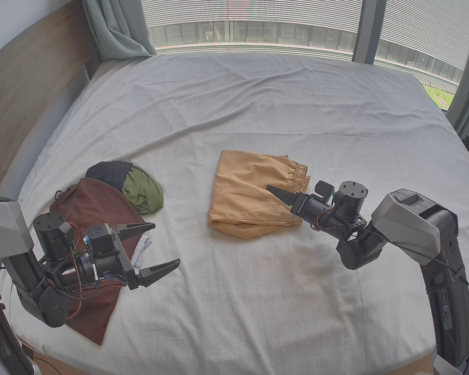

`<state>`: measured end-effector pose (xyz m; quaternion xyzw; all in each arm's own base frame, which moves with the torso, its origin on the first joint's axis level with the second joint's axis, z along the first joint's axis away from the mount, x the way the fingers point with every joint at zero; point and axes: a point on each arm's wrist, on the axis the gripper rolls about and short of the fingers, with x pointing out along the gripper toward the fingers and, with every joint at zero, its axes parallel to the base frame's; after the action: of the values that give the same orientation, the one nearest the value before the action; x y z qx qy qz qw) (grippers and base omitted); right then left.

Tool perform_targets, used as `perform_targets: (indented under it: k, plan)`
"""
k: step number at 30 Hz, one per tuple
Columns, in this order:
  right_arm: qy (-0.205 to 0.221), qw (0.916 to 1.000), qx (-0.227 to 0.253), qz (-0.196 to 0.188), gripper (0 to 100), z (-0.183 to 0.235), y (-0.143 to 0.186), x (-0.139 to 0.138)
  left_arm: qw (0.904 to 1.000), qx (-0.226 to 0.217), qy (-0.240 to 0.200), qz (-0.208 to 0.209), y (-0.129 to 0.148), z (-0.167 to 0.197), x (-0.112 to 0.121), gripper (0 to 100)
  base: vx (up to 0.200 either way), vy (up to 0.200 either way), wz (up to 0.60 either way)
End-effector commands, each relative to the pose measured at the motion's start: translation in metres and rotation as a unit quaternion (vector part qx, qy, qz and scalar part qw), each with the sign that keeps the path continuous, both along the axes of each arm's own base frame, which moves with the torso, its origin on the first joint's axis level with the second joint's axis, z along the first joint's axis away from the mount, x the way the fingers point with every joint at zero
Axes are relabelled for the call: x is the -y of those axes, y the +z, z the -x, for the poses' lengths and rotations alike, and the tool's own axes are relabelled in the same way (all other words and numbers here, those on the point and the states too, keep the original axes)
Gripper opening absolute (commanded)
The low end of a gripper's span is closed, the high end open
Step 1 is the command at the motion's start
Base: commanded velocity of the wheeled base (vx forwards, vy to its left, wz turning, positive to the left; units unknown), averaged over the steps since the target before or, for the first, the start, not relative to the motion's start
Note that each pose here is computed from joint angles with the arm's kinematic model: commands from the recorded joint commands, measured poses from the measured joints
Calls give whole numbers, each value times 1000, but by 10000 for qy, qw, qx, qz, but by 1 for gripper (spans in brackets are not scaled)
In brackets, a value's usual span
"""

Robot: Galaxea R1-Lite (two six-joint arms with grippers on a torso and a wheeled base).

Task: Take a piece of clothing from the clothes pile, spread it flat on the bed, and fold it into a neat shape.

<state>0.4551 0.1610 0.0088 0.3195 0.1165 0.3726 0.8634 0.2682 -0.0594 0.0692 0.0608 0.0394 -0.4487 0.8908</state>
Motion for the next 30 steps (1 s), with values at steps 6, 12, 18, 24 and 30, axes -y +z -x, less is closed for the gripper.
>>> perform_targets:
  k: [6,12,18,24,30]
  plan:
    - [5,9987,495,-152,100,19,68,6,10000,34,-24,28,3,1,1,100,0,0,0]
    - [3,9953,943,200,100,71,117,18,9999,91,-129,54,11,12,6,100,0,0,0]
    - [-91,9856,1418,912,100,138,142,44,9990,262,-332,118,28,36,12,100,0,0,0]
    - [-283,9756,1961,949,100,190,182,68,9976,448,-509,170,41,55,15,100,0,0,0]
    - [-318,9690,2219,1036,100,237,190,82,9928,669,-920,388,59,75,29,100,0,0,0]
